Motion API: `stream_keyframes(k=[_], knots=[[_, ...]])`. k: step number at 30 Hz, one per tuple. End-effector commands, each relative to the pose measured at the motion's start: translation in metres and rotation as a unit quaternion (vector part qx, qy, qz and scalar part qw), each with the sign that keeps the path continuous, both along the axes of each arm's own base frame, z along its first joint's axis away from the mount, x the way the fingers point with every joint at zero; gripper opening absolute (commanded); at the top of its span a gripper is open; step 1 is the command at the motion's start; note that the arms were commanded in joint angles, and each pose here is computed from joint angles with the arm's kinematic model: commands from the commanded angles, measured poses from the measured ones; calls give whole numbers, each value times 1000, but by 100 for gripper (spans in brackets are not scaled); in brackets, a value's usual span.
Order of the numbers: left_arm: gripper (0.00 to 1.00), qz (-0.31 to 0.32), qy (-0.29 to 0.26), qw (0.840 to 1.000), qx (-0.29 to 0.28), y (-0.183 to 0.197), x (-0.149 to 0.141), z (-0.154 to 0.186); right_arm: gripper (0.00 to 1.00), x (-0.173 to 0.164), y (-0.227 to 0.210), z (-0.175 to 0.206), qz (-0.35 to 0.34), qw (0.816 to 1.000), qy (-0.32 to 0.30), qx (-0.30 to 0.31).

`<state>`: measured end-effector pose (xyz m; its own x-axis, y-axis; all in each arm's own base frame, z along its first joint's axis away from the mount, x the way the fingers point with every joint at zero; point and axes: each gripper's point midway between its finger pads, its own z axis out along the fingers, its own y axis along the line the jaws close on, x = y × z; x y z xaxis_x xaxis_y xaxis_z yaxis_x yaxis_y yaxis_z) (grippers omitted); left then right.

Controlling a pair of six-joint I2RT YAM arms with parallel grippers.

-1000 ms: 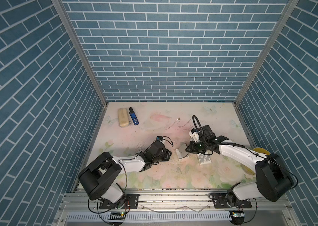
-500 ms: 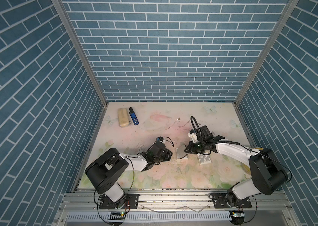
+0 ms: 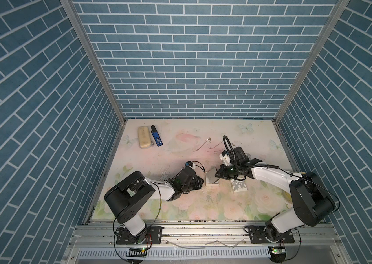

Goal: Take the necklace out of the lift-off lid jewelry box
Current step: Place the inner lining in the jewelry box.

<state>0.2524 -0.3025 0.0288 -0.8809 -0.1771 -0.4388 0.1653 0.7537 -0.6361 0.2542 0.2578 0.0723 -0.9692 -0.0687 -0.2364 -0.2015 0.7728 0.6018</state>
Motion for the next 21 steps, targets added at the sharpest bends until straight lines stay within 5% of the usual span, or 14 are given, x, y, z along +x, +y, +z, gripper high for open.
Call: stream_keyframes(k=[1,21], knots=[[26,1,-5,1000,-2,-7,0,3,0,1,-2,3,-17,1000,-3,-4],[25,-17,-7,1000,-9,-26,-5,5,3,-6,15,-15,-31,997,54,37]])
